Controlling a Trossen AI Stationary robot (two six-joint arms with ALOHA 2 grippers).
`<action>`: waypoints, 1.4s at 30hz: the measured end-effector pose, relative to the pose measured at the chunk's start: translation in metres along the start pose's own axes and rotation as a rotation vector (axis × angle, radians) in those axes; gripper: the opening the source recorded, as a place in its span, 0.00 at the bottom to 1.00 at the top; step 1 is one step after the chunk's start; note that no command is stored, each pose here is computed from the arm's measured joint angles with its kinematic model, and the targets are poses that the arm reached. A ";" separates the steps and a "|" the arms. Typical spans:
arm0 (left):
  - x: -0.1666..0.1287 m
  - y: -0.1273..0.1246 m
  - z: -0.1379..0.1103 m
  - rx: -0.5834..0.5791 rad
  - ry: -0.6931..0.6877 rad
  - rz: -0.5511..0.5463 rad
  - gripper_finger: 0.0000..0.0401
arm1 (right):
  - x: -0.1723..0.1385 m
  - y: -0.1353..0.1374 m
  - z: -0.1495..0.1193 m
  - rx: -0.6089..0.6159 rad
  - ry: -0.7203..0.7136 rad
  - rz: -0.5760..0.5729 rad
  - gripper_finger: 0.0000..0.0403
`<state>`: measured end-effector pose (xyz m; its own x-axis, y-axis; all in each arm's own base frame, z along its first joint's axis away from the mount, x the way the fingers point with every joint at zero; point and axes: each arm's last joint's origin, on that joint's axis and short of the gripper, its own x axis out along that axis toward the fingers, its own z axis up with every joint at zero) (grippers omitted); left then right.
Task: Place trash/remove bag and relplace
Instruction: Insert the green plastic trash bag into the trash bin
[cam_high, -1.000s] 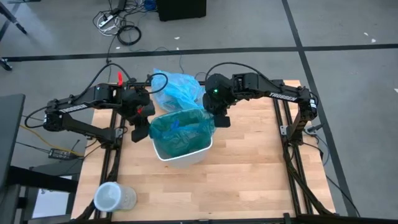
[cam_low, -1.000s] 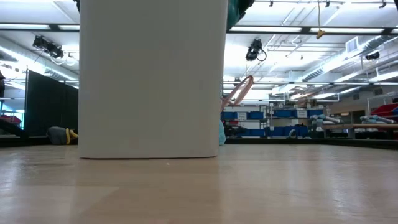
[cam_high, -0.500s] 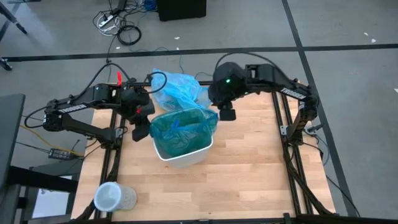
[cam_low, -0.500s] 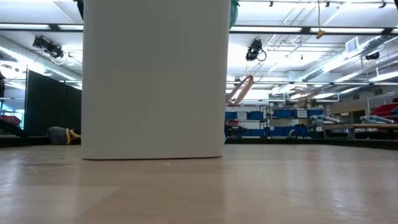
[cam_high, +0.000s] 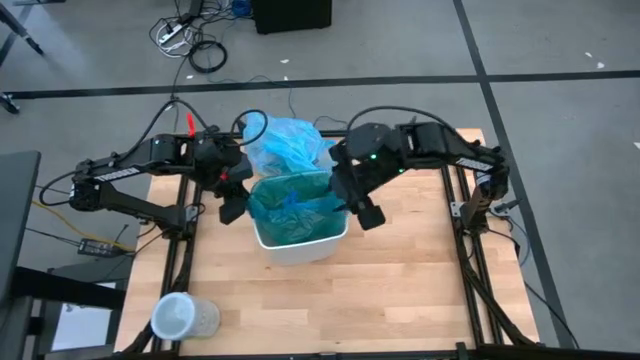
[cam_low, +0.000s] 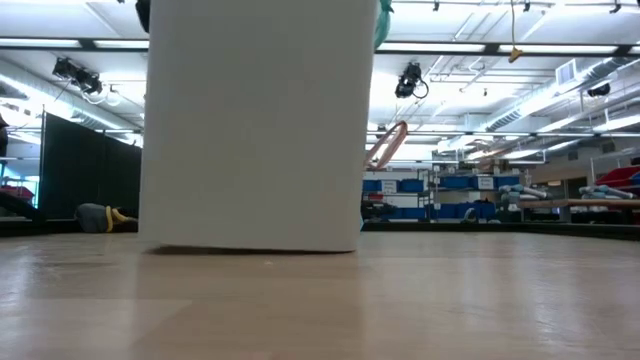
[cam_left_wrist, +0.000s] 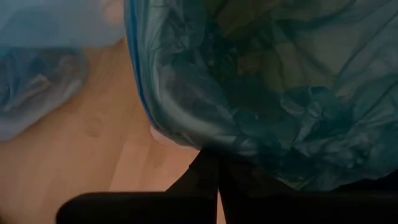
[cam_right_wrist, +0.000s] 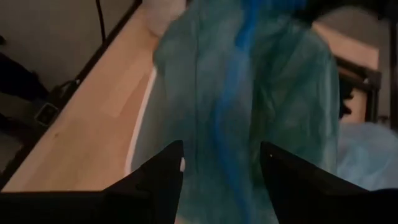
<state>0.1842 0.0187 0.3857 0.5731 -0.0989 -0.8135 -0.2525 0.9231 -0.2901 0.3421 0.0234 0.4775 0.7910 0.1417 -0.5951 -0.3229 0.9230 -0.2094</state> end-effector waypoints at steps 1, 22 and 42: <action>0.000 0.000 0.002 -0.008 -0.017 -0.003 0.02 | 0.000 0.001 0.002 -0.006 -0.015 -0.004 0.50; 0.001 -0.003 0.015 -0.024 -0.140 -0.016 0.02 | 0.004 0.004 -0.003 0.092 0.028 0.004 0.34; 0.002 -0.003 0.021 -0.065 -0.203 0.020 0.02 | 0.003 0.059 0.013 0.112 0.043 -0.073 0.00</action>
<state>0.2029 0.0235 0.3953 0.7110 0.0022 -0.7032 -0.3112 0.8977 -0.3118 0.3324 0.0829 0.4728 0.7867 0.0594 -0.6144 -0.2030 0.9649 -0.1666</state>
